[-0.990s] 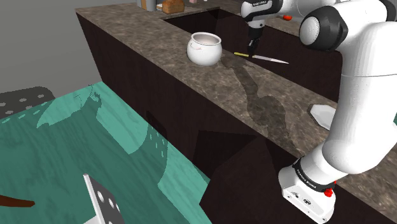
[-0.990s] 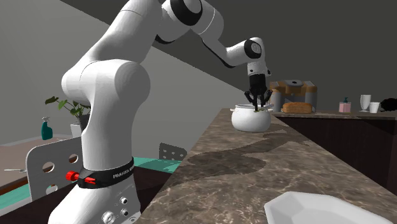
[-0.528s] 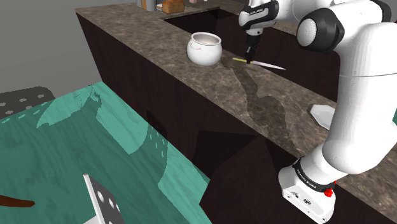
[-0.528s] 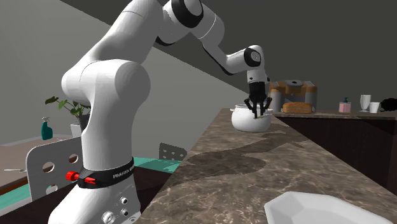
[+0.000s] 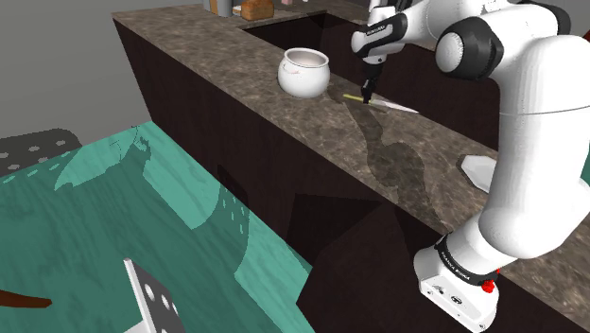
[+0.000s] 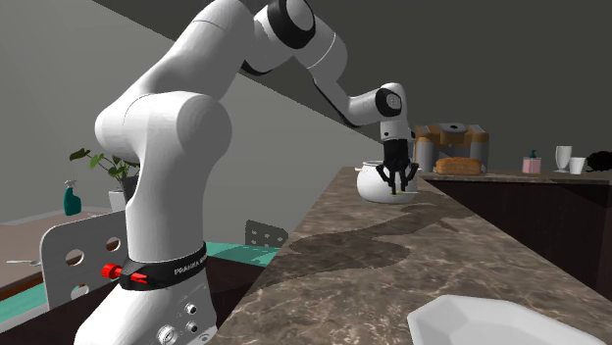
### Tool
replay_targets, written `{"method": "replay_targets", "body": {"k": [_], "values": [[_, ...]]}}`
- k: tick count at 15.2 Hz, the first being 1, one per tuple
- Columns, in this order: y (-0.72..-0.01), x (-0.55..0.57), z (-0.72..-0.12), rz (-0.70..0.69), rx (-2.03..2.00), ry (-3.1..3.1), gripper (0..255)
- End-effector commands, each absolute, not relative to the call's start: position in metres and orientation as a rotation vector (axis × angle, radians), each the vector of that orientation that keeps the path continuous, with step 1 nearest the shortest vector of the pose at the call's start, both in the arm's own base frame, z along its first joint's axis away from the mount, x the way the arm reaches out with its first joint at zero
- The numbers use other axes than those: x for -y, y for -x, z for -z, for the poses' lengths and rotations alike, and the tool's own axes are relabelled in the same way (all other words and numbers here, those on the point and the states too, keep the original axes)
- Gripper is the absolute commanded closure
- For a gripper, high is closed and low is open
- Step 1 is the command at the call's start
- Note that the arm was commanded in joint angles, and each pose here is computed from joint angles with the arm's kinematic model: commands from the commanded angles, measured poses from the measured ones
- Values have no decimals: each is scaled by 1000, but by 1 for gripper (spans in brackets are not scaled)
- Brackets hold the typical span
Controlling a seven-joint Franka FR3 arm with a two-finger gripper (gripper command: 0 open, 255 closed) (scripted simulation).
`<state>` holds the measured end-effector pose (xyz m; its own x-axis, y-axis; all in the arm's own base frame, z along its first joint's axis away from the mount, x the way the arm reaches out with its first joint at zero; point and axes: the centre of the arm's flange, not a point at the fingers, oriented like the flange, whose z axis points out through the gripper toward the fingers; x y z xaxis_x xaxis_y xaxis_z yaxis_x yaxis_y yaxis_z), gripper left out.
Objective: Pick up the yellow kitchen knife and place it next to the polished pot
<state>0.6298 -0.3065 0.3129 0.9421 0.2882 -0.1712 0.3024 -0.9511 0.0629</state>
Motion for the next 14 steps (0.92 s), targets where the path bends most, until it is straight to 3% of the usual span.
{"method": "replay_targets", "body": {"k": [1,14], "values": [[-631,306,-301,245,-458,-3008,255],[-631,306,-236,245,-458,-3008,255]]}}
